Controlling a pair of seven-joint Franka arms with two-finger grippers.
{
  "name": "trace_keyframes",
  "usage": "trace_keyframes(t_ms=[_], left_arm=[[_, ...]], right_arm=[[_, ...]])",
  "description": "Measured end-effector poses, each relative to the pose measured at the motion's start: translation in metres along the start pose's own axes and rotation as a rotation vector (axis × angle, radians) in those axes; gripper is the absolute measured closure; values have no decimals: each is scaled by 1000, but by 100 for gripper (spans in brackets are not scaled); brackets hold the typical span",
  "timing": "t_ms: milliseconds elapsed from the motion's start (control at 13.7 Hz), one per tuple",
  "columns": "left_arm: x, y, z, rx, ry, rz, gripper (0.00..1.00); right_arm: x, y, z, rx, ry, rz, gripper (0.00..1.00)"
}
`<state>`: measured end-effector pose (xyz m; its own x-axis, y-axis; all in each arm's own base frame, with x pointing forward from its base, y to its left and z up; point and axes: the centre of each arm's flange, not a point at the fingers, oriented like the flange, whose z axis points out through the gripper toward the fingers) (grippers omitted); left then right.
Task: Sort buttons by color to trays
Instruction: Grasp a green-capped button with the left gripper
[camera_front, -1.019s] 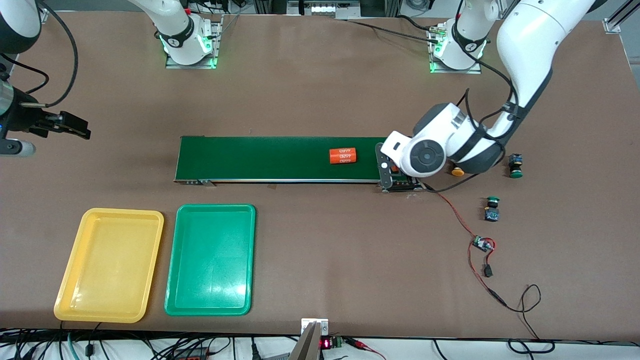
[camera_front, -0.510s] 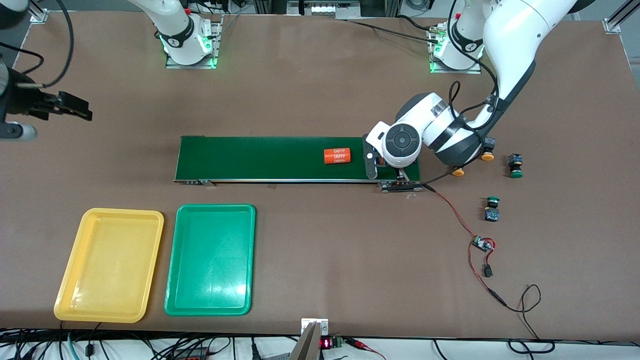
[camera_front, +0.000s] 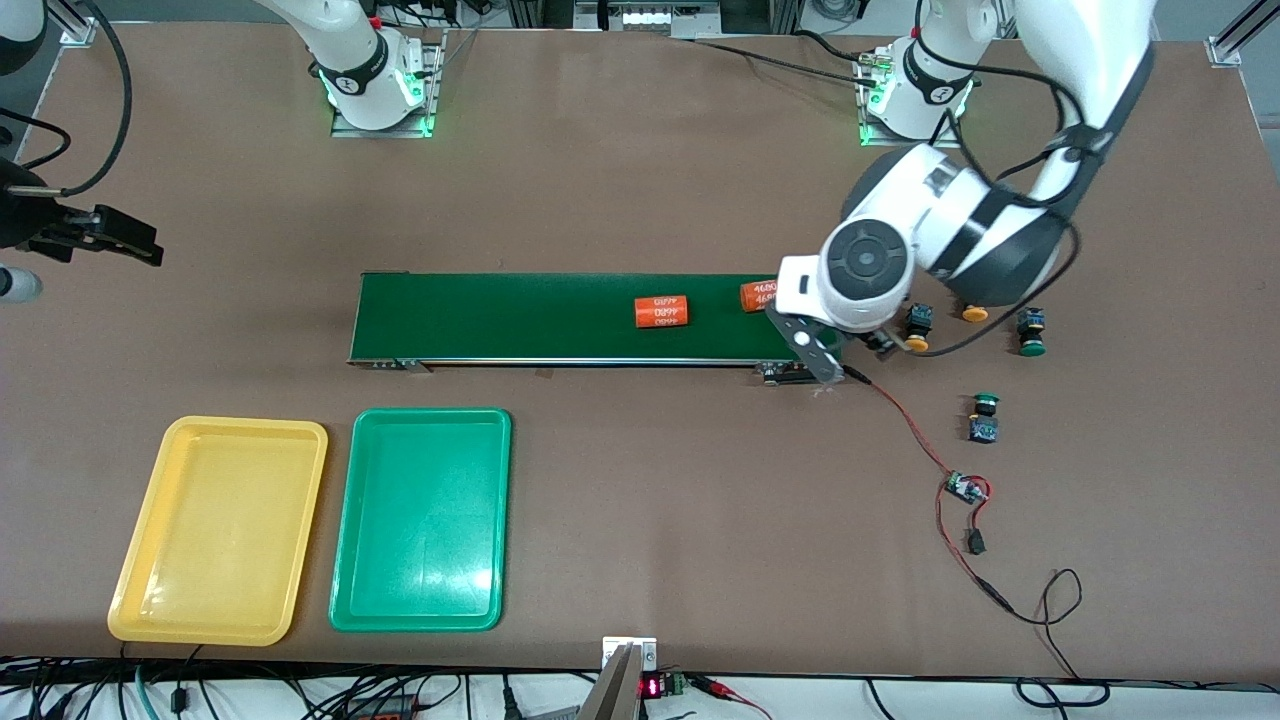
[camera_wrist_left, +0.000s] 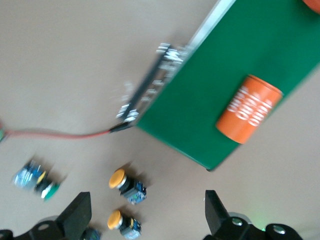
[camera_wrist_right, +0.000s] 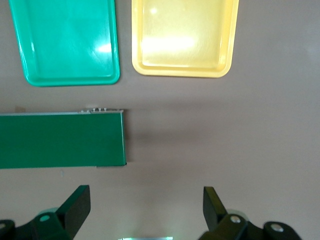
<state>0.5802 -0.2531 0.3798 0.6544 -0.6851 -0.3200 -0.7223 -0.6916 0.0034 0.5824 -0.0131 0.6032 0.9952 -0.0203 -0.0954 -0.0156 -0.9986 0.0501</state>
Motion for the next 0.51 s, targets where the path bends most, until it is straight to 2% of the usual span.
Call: trace_keyframes(t_ms=[218, 364, 510], left_arm=[[-23, -65, -8, -23, 28, -217, 0], [-47, -113, -3, -125, 54, -370, 0], [-75, -159, 5, -238, 111, -529, 0]], right_arm=[[0, -7, -3, -1, 7, -13, 0], [0, -5, -5, 0, 11, -10, 0], [0, -5, -5, 0, 11, -10, 0]])
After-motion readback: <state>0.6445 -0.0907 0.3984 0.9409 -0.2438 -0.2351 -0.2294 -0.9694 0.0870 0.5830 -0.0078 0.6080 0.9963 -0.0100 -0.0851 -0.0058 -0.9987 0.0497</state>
